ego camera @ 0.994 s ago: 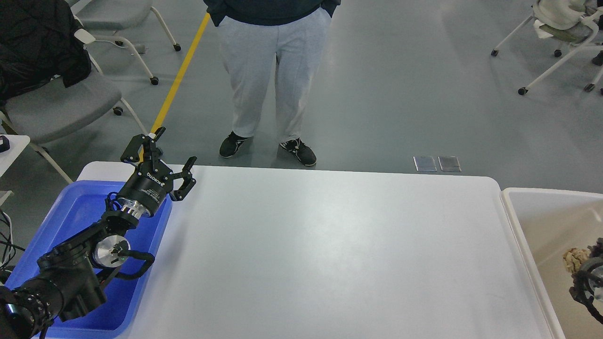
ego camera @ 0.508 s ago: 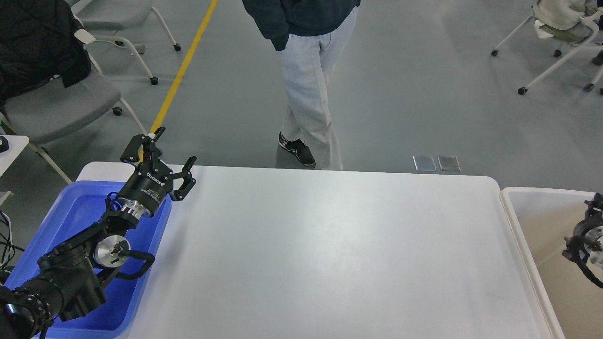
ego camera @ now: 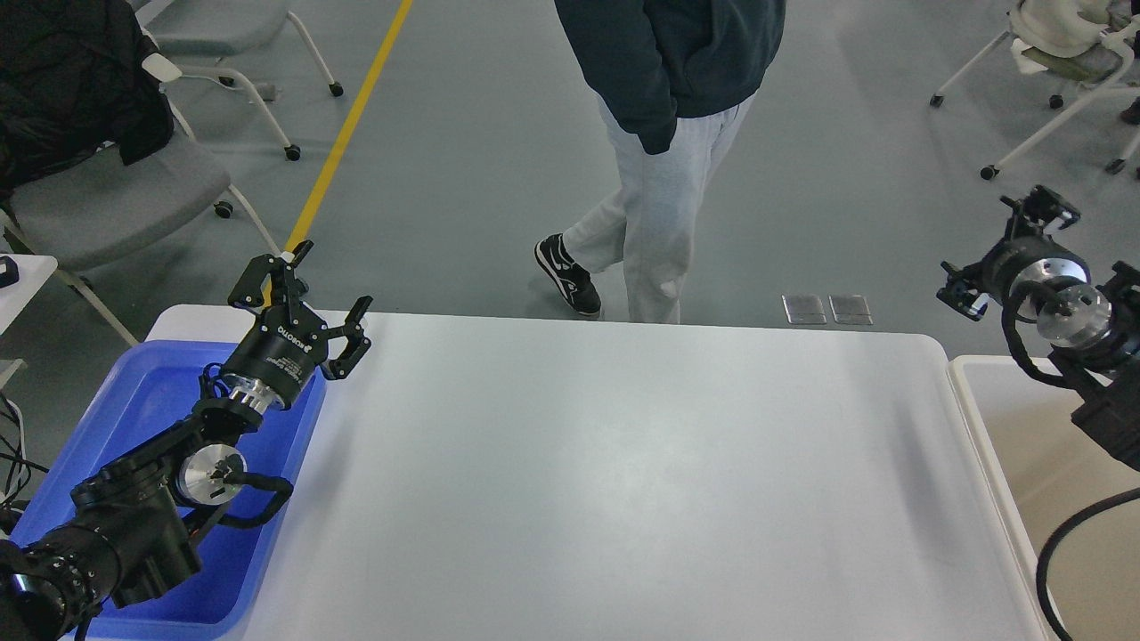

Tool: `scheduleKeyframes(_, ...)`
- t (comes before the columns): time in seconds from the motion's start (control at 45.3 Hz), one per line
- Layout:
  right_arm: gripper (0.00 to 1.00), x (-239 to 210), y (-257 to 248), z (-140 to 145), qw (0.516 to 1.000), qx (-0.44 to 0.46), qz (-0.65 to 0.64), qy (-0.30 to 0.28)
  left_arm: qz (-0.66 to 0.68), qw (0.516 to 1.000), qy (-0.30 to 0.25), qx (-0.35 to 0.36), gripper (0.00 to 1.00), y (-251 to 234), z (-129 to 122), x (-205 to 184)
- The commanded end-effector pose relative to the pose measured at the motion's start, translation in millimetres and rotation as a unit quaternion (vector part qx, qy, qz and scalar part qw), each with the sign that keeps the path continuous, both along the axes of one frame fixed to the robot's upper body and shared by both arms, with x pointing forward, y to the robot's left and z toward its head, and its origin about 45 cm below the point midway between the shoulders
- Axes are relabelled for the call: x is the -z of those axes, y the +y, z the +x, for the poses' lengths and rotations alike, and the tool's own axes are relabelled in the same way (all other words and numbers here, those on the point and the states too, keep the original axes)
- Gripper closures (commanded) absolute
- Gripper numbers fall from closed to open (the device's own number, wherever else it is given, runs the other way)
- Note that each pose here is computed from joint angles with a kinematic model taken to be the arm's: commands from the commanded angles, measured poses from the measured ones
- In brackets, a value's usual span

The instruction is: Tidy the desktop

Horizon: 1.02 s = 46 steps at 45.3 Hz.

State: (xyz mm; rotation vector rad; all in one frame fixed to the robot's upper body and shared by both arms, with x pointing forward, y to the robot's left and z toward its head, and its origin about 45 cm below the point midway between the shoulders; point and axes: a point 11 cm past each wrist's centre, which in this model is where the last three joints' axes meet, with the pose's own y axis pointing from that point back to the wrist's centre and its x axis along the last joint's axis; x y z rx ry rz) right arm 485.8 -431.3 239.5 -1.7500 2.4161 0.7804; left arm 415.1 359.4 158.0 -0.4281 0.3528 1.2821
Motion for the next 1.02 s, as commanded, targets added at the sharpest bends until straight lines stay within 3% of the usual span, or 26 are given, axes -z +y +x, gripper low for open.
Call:
scheduleKeyframes(0.0,0.0,-33,77,27,0.988,-0.12,0.066,-0.072,0.001,1.0,0.0,-0.001,0.0,1,0,0)
scheduleKeyframes(0.221,0.0,-13,142,21,0.961,-0.213,0.145,-0.101,0.0,1.0,0.0,0.0,0.0,0,0,0)
scheduleKeyframes(0.508,0.0,48,190,-2,0.953,-0.222,0.197,-0.061,-0.001,1.0,0.0,0.0,0.0,0,0,0)
scheduleKeyframes(0.994,0.0,114,182,-44,0.952,-0.205,0.225,-0.031,0.0,1.0,0.0,0.0,0.0,0,0,0)
